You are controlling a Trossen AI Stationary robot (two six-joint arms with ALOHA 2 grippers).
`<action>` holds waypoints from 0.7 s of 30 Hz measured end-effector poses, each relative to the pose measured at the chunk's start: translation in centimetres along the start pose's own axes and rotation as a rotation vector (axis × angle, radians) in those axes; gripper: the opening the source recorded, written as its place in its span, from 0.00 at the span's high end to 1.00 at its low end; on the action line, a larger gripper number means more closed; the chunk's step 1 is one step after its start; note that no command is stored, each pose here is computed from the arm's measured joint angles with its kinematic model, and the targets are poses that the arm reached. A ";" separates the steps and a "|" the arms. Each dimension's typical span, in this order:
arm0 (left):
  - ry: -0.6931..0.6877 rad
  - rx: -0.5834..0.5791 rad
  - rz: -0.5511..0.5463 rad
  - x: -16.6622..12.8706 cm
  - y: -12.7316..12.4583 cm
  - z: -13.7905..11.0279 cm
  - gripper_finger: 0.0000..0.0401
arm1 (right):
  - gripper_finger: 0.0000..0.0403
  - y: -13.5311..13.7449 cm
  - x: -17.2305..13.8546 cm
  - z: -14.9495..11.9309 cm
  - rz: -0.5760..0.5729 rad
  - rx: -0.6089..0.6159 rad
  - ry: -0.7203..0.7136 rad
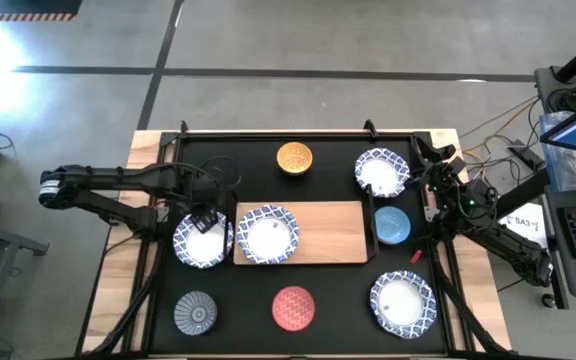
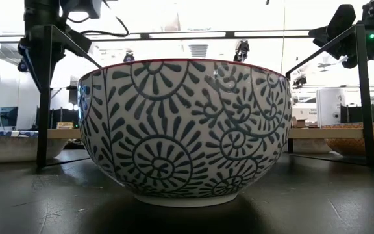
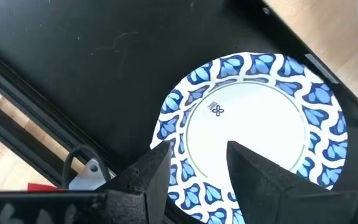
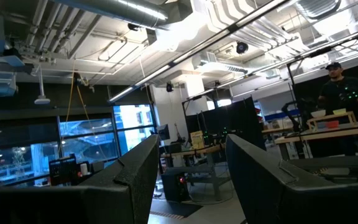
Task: Place and stack bowls onto a shelf
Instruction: Stack the middle left white patterned bowl on top of the other white patterned bowl on the shelf
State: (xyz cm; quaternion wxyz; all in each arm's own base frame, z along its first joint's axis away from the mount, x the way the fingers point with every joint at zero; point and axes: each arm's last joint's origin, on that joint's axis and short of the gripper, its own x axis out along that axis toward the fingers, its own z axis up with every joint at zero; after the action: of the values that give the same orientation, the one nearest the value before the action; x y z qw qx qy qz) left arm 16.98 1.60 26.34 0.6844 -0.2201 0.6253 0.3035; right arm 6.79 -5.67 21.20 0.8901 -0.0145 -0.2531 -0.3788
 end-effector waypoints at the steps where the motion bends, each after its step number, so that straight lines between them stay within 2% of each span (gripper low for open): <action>1: 0.001 -0.014 -0.004 0.1 -0.1 -0.1 0.65 | 0.56 0.0 0.0 0.0 0.000 0.000 0.000; 3: 0.008 -0.026 -0.033 0.3 -0.5 -0.3 0.65 | 0.56 0.0 0.0 0.0 0.000 0.000 0.000; 6: 0.031 0.027 -0.103 0.4 -1.6 -1.0 0.65 | 0.56 0.0 0.0 0.0 0.000 0.000 0.001; 11: 0.060 0.135 -0.137 0.2 -3.2 -3.1 0.65 | 0.56 0.0 0.0 0.0 0.000 0.000 0.000; 21: 0.019 0.292 -0.227 -0.1 -7.3 -7.3 0.65 | 0.56 0.0 0.0 0.0 0.000 0.000 0.000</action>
State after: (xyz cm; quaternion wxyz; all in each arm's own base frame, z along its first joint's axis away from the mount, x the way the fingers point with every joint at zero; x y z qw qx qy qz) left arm 16.79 -8.65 25.03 0.7329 -0.1903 0.6405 0.1282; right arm 6.79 -5.67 21.21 0.8900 -0.0145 -0.2532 -0.3789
